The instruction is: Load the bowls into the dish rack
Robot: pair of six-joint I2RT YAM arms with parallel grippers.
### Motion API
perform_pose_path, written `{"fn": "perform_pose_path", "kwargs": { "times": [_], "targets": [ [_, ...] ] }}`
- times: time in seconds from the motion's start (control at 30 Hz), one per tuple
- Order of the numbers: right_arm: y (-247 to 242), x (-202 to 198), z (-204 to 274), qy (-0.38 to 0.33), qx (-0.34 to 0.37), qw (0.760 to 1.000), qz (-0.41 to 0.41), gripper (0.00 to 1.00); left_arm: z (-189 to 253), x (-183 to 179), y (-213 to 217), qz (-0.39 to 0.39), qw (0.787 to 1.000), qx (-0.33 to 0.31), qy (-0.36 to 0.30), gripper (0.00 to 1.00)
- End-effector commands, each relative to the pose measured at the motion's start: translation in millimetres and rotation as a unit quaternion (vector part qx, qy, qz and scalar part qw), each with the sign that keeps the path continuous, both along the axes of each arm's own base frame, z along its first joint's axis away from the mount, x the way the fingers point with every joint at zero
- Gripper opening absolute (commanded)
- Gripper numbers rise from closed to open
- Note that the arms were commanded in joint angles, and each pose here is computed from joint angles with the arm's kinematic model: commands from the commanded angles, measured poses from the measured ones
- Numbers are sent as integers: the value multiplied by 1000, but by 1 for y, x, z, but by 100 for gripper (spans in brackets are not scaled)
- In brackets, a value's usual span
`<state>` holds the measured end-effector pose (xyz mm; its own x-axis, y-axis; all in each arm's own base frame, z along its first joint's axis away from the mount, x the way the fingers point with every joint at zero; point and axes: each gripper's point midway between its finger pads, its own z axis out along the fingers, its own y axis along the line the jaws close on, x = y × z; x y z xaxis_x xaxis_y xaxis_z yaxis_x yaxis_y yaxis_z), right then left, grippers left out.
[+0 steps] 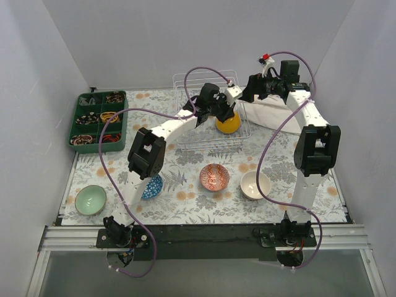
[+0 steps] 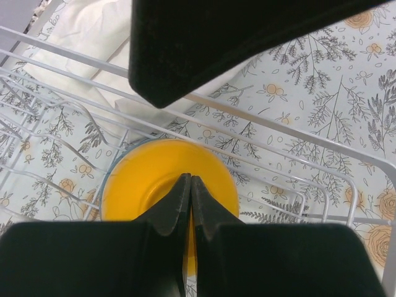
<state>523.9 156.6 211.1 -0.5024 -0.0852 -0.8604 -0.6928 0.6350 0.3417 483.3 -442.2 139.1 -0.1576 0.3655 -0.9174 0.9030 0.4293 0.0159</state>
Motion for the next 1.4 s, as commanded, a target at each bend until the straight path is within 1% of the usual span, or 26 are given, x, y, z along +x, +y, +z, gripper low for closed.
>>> {"fn": "perform_pose_path", "kwargs": {
  "times": [0.0,0.07,0.1,0.2,0.23,0.3,0.33,0.37,0.43,0.53,0.6,0.63,0.67,0.73,0.77,0.8,0.87,0.9,0.93,1.03,1.07,1.17,1.2,1.27,1.3,1.37],
  "targets": [
    [-3,-9,36,-42,-2,999,2,99,46,8,2,27,999,-15,-36,0],
    [-4,-10,41,-47,-2,999,1,99,52,7,11,33,999,-12,-41,0],
    [-4,-10,44,-50,-1,999,1,99,77,3,14,34,998,-24,-57,0],
    [-8,-11,48,-52,-7,999,-9,99,118,-8,25,32,995,-42,-85,0],
    [-10,-11,52,-55,-9,998,-14,99,130,-12,28,36,994,-46,-93,2],
    [-15,-13,53,-53,-20,998,-25,99,141,-15,38,54,993,-47,-97,13],
    [-17,-15,59,-59,-24,998,-28,99,165,-18,50,77,989,-51,-117,22],
    [-20,-17,59,-62,-33,997,-29,99,169,-19,58,89,987,-46,-124,34],
    [-25,-21,67,-76,-47,995,-40,99,183,-30,81,108,982,-31,-149,51],
    [-27,-30,68,-83,-59,994,-32,99,191,-41,122,146,973,-3,-181,68],
    [-29,-35,67,-81,-65,994,-29,99,189,-42,146,179,965,14,-190,73],
    [-28,-40,72,-88,-67,994,-27,99,177,-40,167,201,962,29,-184,76],
    [-28,-44,73,-92,-71,993,-23,99,186,-46,181,215,957,28,-191,81],
    [-29,-58,89,-123,-86,989,-4,99,185,-44,219,266,946,43,-182,86],
    [-29,-62,96,-138,-93,986,1,99,172,-49,231,277,945,50,-164,88],
    [-31,-69,92,-140,-101,985,3,99,176,-60,244,279,946,52,-157,90],
    [-33,-86,117,-200,-119,972,9,99,168,-67,272,296,943,60,-140,90],
    [-32,-95,101,-192,-127,973,12,99,155,-77,285,300,943,71,-127,92],
    [-32,-109,119,-226,-133,965,11,99,150,-78,303,313,938,81,-125,93],
    [-22,-144,106,-257,-177,949,32,99,120,-91,334,328,931,119,-103,95],
    [-6,-159,101,-286,-206,933,69,99,113,-93,342,336,929,125,-93,96],
    [-1,-195,76,-316,-287,899,98,98,104,-102,362,373,919,113,-49,98],
    [6,-205,70,-327,-322,882,109,99,101,-109,361,367,924,106,-27,98],
    [7,-222,68,-319,-336,879,115,99,116,-116,362,379,922,76,-17,98],
    [5,-236,58,-275,-336,893,116,99,122,-120,362,380,923,67,-13,98],
    [4,-248,59,-235,-333,904,126,99,141,-134,361,369,928,44,-28,98]
  ]
}}
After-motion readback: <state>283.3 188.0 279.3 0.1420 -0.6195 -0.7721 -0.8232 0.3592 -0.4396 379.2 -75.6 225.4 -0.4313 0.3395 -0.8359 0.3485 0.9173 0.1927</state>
